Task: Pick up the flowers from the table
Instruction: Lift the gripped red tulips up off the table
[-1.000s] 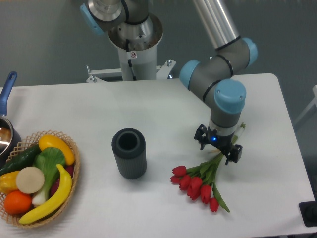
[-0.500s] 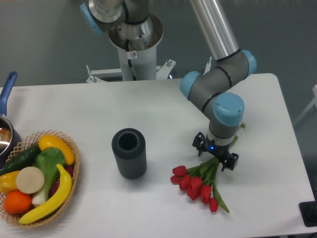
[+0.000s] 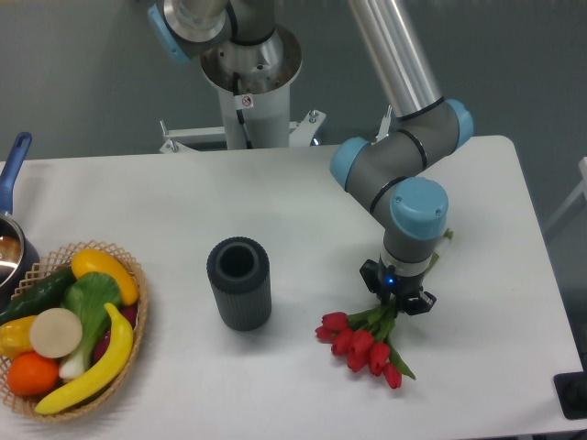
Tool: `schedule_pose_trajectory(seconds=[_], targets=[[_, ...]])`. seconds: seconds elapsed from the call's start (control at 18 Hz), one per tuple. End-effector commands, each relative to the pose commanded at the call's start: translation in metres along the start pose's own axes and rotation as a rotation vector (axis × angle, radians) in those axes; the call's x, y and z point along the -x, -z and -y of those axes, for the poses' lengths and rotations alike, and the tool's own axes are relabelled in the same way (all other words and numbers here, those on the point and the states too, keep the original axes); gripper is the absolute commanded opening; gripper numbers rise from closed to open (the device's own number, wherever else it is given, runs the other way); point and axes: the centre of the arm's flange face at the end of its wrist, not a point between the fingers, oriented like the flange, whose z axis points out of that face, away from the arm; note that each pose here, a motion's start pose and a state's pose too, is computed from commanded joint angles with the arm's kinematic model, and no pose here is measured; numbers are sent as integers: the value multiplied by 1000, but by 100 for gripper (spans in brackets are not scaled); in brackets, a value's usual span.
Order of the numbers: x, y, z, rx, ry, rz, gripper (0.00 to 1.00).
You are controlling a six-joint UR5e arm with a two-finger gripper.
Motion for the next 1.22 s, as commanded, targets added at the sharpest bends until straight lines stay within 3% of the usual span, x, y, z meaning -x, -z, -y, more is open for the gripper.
schedule_pose_trajectory(seconds=[0.22,0.33,0.56,0.78,1.22], targets=[[15,35,3,-30,9,61,2],[21,43,2,-38,13,75,11],[35,77,2,-38,21,136,7],[47,88,-13,-33,48,135,9],[67,124,2,-6,28,79,11]])
